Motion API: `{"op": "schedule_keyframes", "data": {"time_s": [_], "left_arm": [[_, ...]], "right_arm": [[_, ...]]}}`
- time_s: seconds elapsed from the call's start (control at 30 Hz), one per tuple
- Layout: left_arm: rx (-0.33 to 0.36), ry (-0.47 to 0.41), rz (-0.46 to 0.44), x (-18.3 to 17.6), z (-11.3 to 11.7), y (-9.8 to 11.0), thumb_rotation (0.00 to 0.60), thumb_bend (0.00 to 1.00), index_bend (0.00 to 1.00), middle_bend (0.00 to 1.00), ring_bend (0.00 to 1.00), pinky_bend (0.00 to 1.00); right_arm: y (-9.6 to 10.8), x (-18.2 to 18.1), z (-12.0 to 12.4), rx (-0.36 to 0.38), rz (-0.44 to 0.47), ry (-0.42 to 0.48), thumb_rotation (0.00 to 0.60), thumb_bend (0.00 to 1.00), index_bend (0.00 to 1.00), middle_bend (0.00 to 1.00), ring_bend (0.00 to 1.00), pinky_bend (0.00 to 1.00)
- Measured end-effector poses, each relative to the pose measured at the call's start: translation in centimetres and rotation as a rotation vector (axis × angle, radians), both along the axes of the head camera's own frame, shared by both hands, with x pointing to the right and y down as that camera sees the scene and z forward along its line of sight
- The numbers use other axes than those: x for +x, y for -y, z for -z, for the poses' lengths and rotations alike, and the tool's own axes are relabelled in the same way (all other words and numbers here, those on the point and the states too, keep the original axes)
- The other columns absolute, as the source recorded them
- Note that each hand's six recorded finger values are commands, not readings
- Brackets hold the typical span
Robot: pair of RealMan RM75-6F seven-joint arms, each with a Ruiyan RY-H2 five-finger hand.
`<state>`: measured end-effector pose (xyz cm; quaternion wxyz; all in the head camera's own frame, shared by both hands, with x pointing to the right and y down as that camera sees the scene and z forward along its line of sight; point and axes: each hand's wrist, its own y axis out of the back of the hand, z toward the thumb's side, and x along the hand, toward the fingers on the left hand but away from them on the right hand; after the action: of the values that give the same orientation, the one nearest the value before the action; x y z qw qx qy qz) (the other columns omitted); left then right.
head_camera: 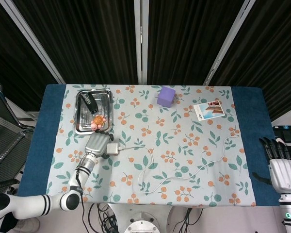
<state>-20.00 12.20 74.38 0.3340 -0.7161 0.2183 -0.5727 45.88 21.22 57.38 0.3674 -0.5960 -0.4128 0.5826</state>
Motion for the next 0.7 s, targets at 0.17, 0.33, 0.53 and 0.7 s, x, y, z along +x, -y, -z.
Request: {"op": "schedule_keyframes", "data": {"time_s": [0.17, 0.33, 0.53, 0.7], "left_arm": [[-0.010, -0.016, -0.004, 0.3, -0.1, -0.1, 0.600, 0.11, 0.40, 0.37, 0.26, 0.20], [-0.015, -0.022, -0.005, 0.5, -0.1, 0.0, 0.600, 0.13, 0.41, 0.38, 0.26, 0.20], [0.004, -0.018, 0.009, 0.3, -0.3, 0.4, 0.600, 0.31, 0.55, 0.51, 0.38, 0.24], [0.016, -0.054, 0.014, 0.6, 0.1, 0.5, 0.600, 0.32, 0.58, 0.54, 0.41, 0.25]], "right_arm": [[0.0, 0.0, 0.0, -0.002, -0.003, -0.002, 0.600, 0.02, 0.01, 0.05, 0.00, 0.00], [0.0, 0.0, 0.0, -0.002, -0.006, -0.003, 0.600, 0.02, 0.01, 0.05, 0.00, 0.00], [0.0, -0.2, 0.0, -0.002, -0.001, 0.002, 0.600, 0.02, 0.01, 0.05, 0.00, 0.00], [0.3, -1.1, 0.0, -0.008, 0.011, 0.033, 0.600, 0.03, 0.01, 0.06, 0.00, 0.00]]}}
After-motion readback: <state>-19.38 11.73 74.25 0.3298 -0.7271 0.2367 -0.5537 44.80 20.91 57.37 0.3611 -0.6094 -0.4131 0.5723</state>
